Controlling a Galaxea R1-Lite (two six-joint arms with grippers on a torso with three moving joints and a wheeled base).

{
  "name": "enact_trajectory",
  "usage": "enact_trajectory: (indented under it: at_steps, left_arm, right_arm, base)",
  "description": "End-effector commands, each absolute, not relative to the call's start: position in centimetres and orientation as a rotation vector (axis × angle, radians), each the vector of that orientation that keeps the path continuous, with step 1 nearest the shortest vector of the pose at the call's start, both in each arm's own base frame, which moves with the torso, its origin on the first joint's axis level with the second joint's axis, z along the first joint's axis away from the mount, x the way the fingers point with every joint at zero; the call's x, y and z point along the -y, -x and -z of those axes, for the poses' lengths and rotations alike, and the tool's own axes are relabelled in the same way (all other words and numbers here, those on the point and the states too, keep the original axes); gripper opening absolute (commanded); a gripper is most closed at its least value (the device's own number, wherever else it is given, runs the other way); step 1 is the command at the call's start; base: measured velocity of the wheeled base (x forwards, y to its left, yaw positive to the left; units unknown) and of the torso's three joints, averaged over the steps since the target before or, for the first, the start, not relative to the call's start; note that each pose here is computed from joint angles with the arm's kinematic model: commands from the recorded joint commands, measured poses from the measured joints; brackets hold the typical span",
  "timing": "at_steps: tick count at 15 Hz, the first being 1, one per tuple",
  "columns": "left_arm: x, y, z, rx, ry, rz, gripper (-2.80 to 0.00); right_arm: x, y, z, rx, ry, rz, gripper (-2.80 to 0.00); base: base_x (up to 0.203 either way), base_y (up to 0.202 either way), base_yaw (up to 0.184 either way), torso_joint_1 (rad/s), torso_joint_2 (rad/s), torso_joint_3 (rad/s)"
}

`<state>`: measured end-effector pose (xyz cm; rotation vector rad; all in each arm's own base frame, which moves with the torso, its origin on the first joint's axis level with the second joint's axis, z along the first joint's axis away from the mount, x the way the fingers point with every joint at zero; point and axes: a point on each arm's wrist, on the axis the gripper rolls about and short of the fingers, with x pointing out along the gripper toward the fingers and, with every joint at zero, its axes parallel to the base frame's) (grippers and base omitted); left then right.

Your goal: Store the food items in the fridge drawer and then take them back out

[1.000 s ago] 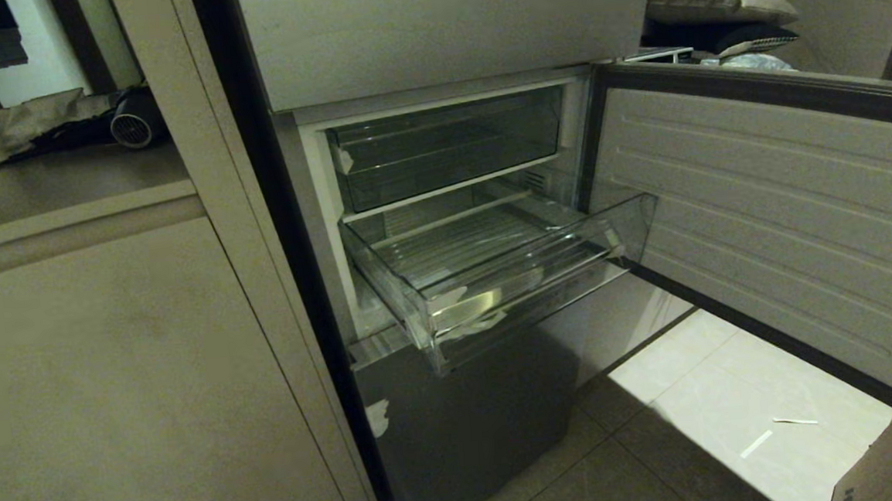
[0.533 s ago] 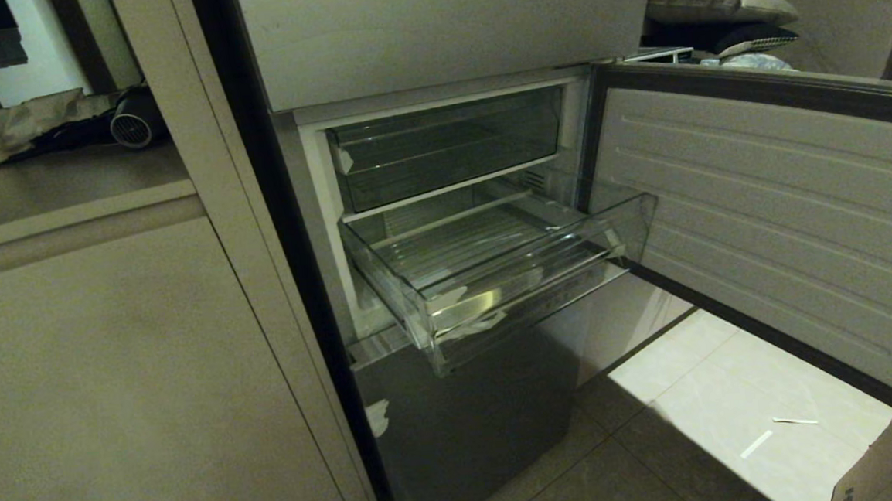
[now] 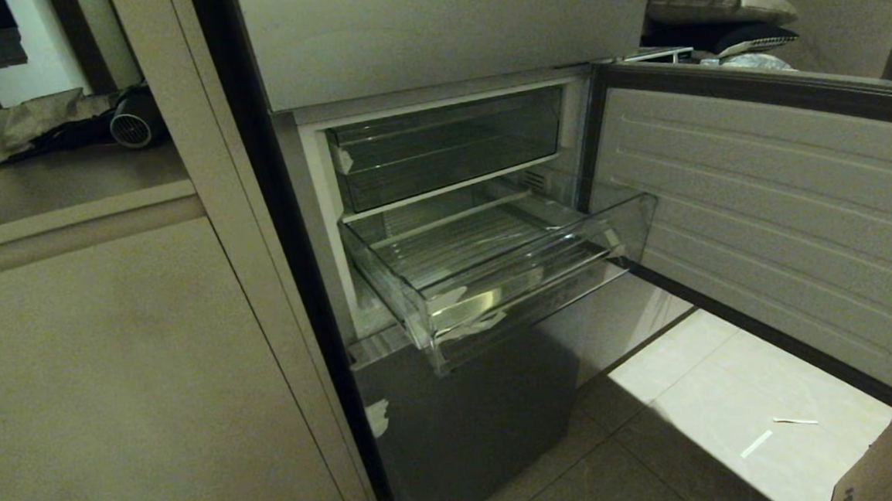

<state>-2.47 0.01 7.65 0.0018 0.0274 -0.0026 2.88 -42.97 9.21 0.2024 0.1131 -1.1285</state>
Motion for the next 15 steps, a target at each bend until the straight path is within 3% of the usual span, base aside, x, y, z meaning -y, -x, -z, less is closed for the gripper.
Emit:
enact_trajectory:
  at_steps: [1, 11, 12, 15]
  left_arm:
    - [0.0, 2.5, -7.6, -0.029, -0.002, 0.002, -2.80]
    - [0.0, 2.5, -7.6, -0.029, -0.002, 0.003, -2.80]
    - [0.0, 2.5, -7.7, -0.028, -0.002, 0.003, -2.80]
    - [0.0, 2.5, -7.6, -0.029, -0.002, 0.002, -2.80]
  right_arm:
    - [43.0, -2.5, -9.2, -0.109, -0.199, 1.135, 0.00]
    - [43.6, -2.4, -7.9, -0.124, -0.220, 1.138, 0.00]
    - [43.6, -2.4, -7.9, -0.124, -0.220, 1.138, -2.80]
    - [43.6, -2.4, -7.8, -0.125, -0.222, 1.138, -2.80]
  base:
    - [0.000, 0.000, 0.000, 0.000, 0.00, 0.000]
    - [0.000, 0.000, 0.000, 0.000, 0.00, 0.000]
    - [0.000, 0.000, 0.000, 0.000, 0.00, 0.000]
    - [0.000, 0.000, 0.000, 0.000, 0.00, 0.000]
